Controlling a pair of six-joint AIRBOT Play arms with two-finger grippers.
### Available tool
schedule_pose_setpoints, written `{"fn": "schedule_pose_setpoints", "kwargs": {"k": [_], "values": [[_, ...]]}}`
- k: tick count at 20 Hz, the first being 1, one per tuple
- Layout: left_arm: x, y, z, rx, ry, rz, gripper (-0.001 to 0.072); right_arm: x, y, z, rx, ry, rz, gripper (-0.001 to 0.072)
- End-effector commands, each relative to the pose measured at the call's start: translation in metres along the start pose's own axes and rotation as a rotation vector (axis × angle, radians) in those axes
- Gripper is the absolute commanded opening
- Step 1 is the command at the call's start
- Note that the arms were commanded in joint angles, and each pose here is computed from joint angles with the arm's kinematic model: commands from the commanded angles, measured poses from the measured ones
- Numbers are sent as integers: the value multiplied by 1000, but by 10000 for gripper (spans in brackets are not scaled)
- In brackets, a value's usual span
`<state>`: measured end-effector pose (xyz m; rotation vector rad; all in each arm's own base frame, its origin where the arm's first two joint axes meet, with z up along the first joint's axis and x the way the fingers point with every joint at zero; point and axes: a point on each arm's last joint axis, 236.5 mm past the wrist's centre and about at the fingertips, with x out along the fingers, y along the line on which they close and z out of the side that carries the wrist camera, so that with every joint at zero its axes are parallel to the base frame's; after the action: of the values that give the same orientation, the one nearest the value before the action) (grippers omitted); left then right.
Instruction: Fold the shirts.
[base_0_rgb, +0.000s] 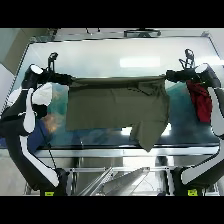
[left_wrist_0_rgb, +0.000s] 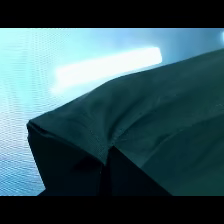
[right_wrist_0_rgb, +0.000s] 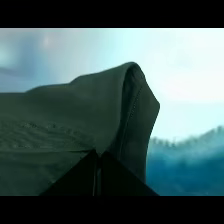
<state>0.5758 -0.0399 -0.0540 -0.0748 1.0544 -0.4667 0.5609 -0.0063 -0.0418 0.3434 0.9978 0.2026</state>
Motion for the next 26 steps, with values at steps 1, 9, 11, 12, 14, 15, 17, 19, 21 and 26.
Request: {"fn": "schedule_pose_setpoints", "kwargs": {"k": [1, 9, 11, 12, 14, 15, 17, 19, 21, 26], "values": [[14, 6, -13, 81, 96, 91, 8, 7, -18, -24, -19, 101, -62, 16], [19, 8, -25, 124, 177, 178, 8, 30, -5, -49, -29, 180, -45, 16], [19, 7, -27, 122, 183, 174, 9, 31, -4, -49, -30, 182, -44, 17], [19, 6, -28, 119, 187, 168, 10, 31, -4, -49, -30, 182, -44, 17], [18, 4, -30, 117, 199, 162, 23, 30, -3, -49, -31, 181, -44, 30], [15, 2, -33, 117, 210, 158, 186, 28, -2, -49, -32, 185, -41, 191], [1, -5, -31, 120, 222, 151, 623, 14, 1, -42, -37, 175, -38, 361], [-30, -9, -25, 69, 214, 168, 702, -17, 8, -30, -27, 151, -37, 361], [-64, -11, -26, 6, 218, 166, 699, -57, 15, -24, -31, 143, -29, 361], [-118, -10, -129, -209, 469, 99, 699, -119, 22, -86, 33, 258, -12, 361]]}}
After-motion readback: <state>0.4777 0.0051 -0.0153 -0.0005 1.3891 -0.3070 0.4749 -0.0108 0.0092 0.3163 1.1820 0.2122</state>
